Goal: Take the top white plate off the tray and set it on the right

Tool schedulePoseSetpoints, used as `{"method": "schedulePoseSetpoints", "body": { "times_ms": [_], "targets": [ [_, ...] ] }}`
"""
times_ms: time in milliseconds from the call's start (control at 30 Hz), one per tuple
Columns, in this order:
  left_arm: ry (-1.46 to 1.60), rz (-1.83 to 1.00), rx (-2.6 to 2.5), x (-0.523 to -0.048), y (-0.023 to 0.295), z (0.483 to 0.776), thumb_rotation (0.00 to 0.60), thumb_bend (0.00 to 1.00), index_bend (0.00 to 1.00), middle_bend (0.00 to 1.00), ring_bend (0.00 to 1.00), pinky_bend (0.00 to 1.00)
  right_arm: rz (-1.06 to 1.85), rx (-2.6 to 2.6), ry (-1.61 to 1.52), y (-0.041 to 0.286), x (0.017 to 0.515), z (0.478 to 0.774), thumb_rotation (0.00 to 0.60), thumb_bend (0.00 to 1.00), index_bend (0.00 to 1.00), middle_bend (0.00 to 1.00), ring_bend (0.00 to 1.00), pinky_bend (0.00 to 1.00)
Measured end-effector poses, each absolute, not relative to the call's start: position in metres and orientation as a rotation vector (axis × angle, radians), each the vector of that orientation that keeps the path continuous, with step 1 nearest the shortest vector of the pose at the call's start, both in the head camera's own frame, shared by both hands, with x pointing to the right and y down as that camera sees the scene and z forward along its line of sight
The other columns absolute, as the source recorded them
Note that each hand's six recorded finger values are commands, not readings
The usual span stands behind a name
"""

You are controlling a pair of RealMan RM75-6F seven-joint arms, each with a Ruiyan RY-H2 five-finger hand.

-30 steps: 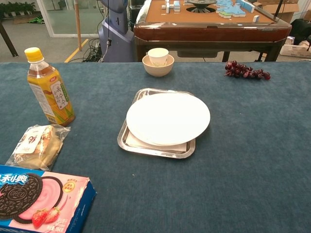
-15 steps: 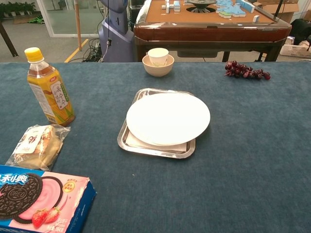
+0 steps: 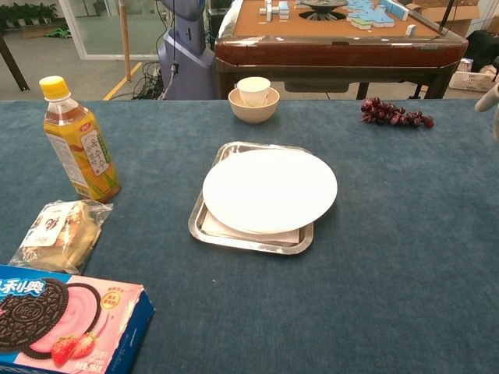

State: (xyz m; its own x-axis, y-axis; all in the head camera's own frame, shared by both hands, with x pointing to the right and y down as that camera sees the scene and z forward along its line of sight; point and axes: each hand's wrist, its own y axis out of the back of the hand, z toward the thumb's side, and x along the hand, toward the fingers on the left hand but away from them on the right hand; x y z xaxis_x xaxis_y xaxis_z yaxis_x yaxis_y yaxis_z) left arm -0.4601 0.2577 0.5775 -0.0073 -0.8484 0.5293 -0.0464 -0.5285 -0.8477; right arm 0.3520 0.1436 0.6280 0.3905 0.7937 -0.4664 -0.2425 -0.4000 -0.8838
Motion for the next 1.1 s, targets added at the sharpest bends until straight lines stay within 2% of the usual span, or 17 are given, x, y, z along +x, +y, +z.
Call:
{"method": "schedulePoseSetpoints", "body": {
  "times_ms": [267,533,1100],
  "targets": [
    [0.942,-1.607,-1.634,-0.461,0.258,0.576,0.600,0.10,0.41,0.16,0.19,0.38,1.154,-1.595,-0.434,0.134,0.316,0.655,0.600,0.00,0.44,0.21,0.17,0.30],
    [0.938,-1.626,-1.637,-0.462,0.258,0.577,0.600,0.10,0.41,0.16,0.19,0.39,1.076,-1.603,-0.380,0.132,0.274,0.685,0.600,0.00,0.38,0.21,0.16,0.31],
    [0.967,-1.629,-1.642,-0.466,0.257,0.568,0.600,0.10,0.41,0.17,0.19,0.39,1.036,-1.643,-0.352,0.137,0.227,0.729,0.600,0.00,0.38,0.21,0.14,0.30]
  ]
}}
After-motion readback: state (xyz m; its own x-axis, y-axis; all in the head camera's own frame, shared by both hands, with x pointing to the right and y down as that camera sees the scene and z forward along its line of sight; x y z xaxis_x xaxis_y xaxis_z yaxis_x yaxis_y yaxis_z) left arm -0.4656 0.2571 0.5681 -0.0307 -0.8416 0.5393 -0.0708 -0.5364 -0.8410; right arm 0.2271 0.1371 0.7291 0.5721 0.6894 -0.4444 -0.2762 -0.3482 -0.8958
